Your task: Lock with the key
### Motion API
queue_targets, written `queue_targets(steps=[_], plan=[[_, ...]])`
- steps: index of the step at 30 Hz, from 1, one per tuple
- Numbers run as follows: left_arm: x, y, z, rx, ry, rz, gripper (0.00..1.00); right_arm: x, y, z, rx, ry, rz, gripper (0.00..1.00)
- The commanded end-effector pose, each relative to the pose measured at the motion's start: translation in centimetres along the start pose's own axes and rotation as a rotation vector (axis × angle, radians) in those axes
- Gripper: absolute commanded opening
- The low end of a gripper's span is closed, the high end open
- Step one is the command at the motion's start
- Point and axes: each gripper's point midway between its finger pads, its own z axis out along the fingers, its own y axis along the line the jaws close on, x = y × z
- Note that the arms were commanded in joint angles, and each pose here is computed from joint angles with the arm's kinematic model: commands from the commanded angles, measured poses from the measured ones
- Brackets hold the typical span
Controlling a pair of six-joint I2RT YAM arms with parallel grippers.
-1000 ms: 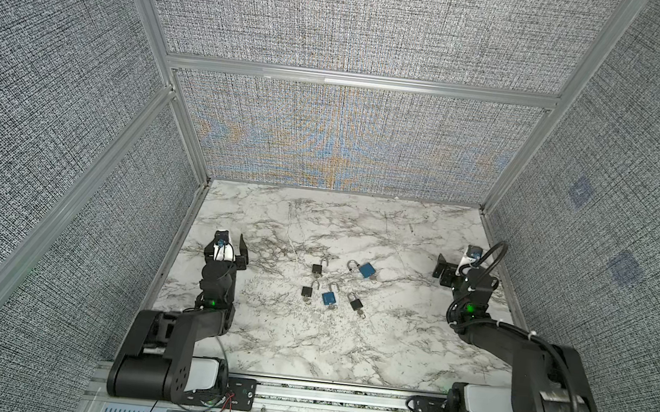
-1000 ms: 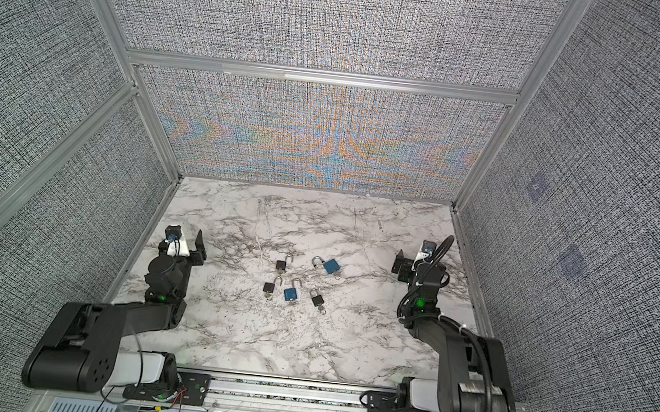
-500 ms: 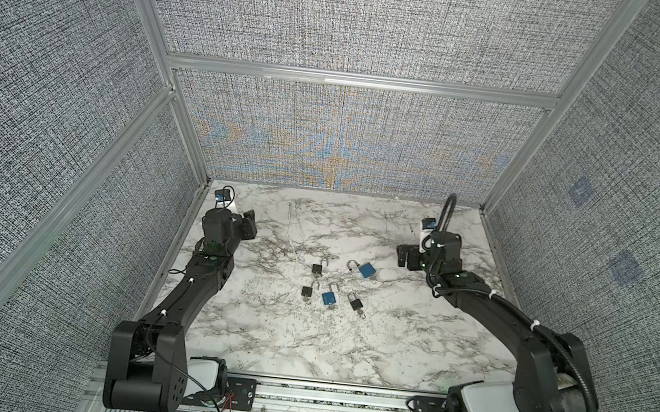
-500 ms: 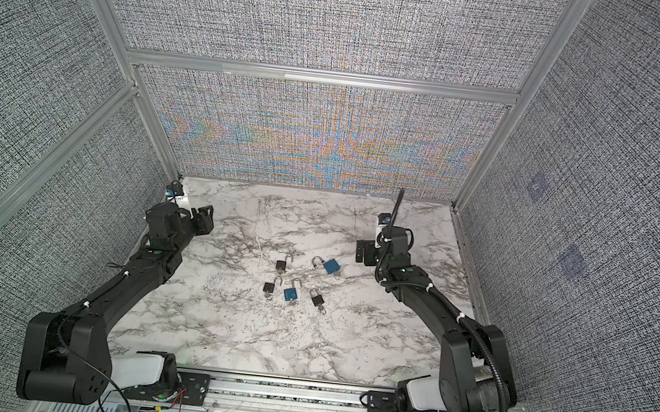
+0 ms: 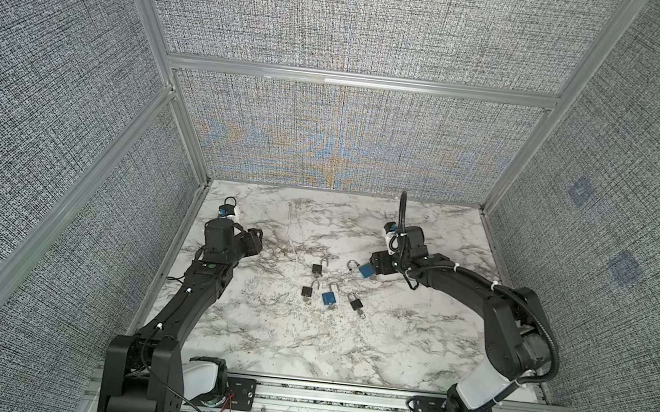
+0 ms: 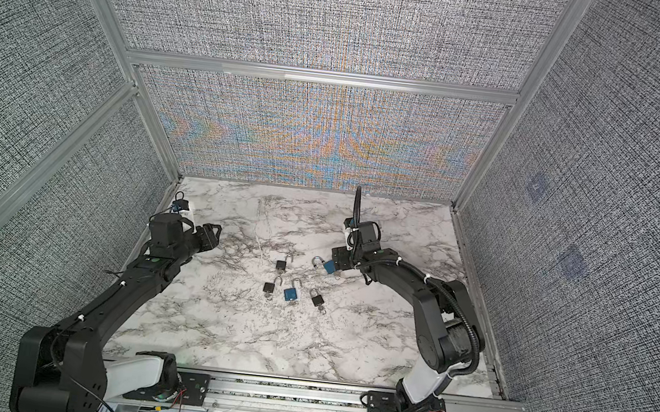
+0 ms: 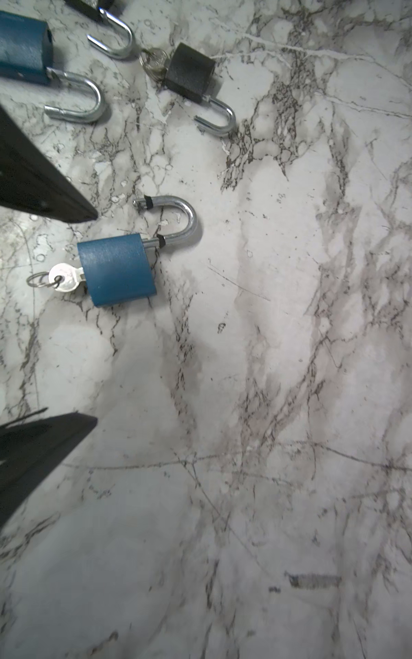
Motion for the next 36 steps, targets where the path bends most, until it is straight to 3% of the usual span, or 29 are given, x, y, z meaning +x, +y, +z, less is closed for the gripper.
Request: queue_targets(steps=[1,22,36], plan=[[0.5,-0.1,0.1,0.014,0.016,-0.022,0.54,0.9,0.4,0.7,-0.002,0.048,-0.019,0.83],[2.0,0.4,1.1,0.013,0.057,-0.028,0.54,2.9,1.6,4.4,0.028,0.15,-0.071,0.68],[2.4,0.5,1.4,0.015,0.07,-0.033,0.54,3.8,2.0,5.1,0.05,0.19,-0.101,0.65]])
